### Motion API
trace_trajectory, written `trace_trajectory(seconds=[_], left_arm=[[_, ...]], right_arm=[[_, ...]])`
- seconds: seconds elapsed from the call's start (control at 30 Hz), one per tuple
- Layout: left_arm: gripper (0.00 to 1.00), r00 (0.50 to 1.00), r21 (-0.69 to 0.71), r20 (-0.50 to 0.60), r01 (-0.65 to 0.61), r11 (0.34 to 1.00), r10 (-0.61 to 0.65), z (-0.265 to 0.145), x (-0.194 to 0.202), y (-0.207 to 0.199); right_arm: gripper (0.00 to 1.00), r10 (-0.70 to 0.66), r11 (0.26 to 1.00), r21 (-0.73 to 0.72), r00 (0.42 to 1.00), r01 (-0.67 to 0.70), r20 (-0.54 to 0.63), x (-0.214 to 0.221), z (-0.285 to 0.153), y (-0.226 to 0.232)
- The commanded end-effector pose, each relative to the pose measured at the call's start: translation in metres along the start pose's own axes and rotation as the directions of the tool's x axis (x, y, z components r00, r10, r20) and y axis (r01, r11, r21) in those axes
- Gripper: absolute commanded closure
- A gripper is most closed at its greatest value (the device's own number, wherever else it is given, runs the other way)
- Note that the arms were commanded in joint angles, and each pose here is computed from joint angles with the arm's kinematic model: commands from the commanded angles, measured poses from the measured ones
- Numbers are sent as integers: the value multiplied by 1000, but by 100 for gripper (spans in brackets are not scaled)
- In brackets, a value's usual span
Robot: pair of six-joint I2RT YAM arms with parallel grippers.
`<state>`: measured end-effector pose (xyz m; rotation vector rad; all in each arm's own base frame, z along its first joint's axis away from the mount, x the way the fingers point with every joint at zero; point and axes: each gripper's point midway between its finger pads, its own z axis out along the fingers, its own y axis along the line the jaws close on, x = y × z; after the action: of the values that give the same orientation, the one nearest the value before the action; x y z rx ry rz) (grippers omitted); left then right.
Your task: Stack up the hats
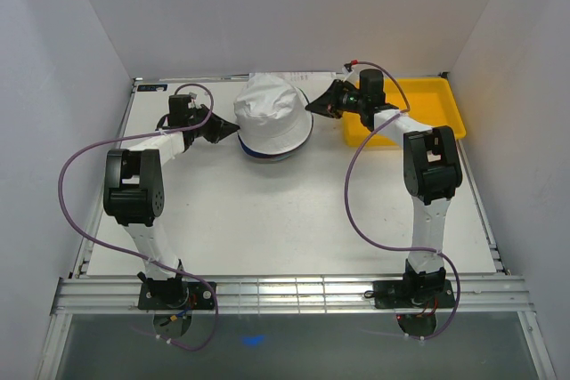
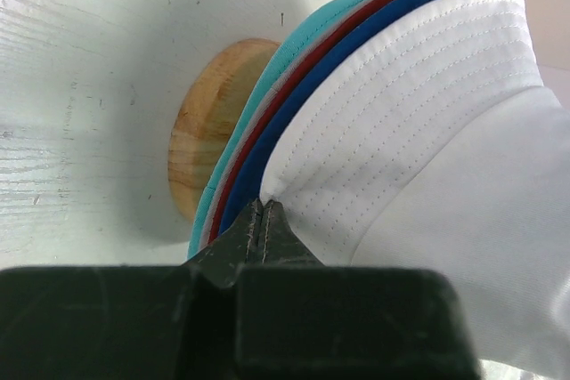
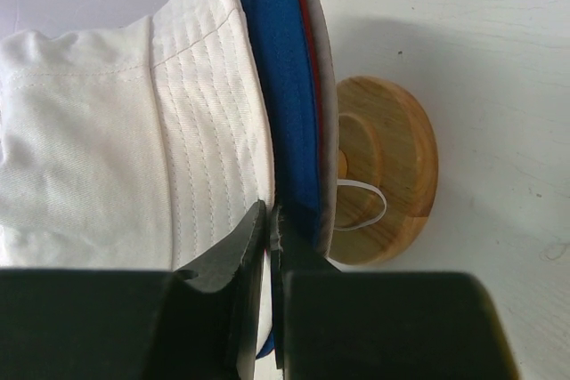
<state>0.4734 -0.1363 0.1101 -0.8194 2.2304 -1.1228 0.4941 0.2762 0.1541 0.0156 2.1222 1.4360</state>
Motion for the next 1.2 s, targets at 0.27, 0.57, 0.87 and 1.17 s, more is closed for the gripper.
trace_trajectory(seconds=[0.27,0.57,0.87,1.17], left_arm=[[100,999,-257,53,22,966,-8,-1,-7,77],[100,999,-296,34,49,954,-40,3,4,100],[100,999,-265,47,31,964,-20,1,-1,87],[100,994,-144,94,-46,989,60,-19,-25,20]], right_arm=[[92,74,935,349,997,-60,-28,18,-1,-110],[92,107,920,385,993,-79,-52,32,0,-129],[92,89,925,375,995,-63,-53,30,-1,-125],[92,24,956,292,999,-12,-39,1,3,-79]])
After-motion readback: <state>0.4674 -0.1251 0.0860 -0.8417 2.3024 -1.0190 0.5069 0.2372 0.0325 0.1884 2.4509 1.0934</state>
